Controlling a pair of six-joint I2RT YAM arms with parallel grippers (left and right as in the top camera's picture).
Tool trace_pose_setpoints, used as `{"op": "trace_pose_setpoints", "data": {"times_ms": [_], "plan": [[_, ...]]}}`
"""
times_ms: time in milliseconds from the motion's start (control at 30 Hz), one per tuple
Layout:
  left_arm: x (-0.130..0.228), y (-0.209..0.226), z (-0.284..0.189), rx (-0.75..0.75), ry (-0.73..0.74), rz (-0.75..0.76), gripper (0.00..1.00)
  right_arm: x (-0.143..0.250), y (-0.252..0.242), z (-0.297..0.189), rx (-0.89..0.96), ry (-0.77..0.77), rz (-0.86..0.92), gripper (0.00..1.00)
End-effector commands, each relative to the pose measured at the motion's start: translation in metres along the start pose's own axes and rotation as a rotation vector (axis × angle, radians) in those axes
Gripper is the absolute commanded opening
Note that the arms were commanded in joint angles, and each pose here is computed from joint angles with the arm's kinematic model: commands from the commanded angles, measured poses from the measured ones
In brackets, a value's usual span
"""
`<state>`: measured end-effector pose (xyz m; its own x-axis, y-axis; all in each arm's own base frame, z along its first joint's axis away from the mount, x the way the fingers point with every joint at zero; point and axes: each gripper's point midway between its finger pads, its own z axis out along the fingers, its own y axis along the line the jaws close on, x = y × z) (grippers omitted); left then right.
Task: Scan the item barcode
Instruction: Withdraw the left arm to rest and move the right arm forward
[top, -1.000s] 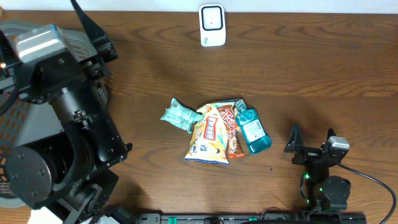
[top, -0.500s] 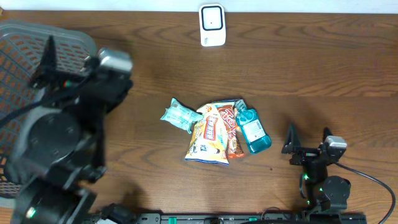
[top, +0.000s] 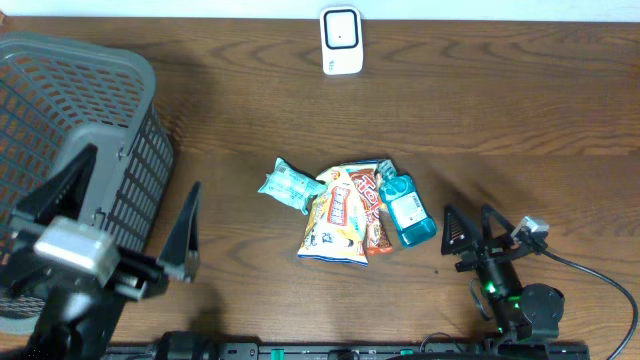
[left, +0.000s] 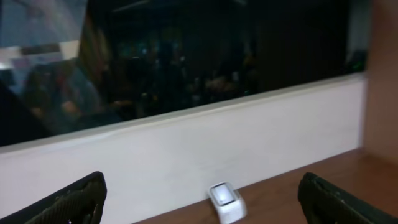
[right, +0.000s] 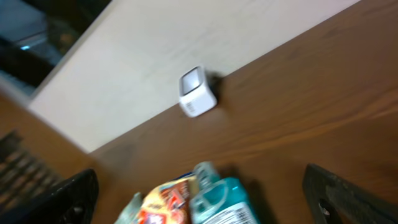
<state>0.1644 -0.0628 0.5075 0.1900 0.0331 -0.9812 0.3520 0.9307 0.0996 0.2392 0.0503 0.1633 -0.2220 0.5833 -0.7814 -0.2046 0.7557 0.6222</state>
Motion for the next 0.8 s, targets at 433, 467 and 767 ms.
{"op": "trace_pose_setpoints", "data": {"times_ms": [433,467,767], "plan": [[-0.024,-0.085,-0.102,0.283,-0.207,-0.011,0.98,0.044,0.059,-0.016,-0.325,0.294,0.185,0.99],[-0.023,-0.087,-0.105,0.289,-0.216,-0.008,0.98,0.044,0.06,-0.017,-0.33,0.3,0.189,0.99],[-0.013,-0.094,-0.123,0.329,-0.258,0.002,0.98,0.054,0.065,-0.022,-0.364,0.359,0.202,0.99]]}}
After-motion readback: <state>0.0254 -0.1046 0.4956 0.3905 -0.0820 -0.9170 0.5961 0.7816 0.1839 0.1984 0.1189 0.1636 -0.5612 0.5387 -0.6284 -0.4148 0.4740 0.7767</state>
